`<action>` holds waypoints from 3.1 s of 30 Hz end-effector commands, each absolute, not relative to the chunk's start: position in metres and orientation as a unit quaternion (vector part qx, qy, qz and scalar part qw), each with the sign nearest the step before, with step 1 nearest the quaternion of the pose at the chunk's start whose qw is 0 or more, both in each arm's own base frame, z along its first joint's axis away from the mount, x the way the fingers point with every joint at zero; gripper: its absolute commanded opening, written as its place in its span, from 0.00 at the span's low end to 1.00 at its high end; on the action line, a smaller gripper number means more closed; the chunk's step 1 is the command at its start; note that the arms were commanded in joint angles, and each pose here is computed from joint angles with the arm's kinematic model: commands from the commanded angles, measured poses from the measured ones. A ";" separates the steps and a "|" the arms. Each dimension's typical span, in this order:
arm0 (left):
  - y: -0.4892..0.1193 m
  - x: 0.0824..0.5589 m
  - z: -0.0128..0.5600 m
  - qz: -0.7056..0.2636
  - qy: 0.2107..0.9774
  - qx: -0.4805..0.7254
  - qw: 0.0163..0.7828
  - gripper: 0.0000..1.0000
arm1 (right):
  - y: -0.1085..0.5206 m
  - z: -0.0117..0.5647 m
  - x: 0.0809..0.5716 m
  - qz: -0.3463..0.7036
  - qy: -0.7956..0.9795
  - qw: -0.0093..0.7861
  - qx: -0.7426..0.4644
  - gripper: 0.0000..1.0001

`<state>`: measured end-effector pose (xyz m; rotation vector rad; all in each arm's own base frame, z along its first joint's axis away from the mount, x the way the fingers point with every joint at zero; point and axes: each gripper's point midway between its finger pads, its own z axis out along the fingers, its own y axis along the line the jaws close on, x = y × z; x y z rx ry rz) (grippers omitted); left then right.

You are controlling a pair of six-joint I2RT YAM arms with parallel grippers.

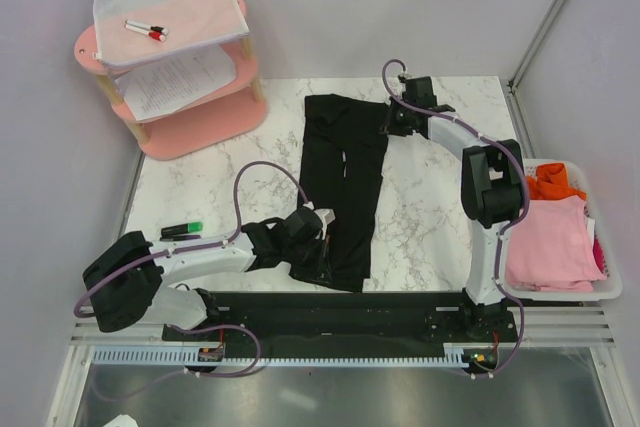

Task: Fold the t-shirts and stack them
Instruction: Grab the bottom of the folded rectangular tshirt with both arms

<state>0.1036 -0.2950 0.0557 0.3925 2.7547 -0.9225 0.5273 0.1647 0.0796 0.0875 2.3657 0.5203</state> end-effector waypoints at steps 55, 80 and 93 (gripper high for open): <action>-0.218 0.149 0.014 -0.283 0.953 0.018 0.111 0.06 | 0.234 0.038 0.127 0.364 0.930 0.034 0.030 0.62; -0.243 0.142 0.028 -0.282 0.952 0.042 0.116 0.02 | 0.240 0.041 0.128 0.356 0.934 0.039 0.011 0.00; -0.275 0.214 0.094 -0.272 0.940 0.050 0.201 0.02 | 0.261 0.109 0.217 0.346 0.914 0.211 0.001 0.00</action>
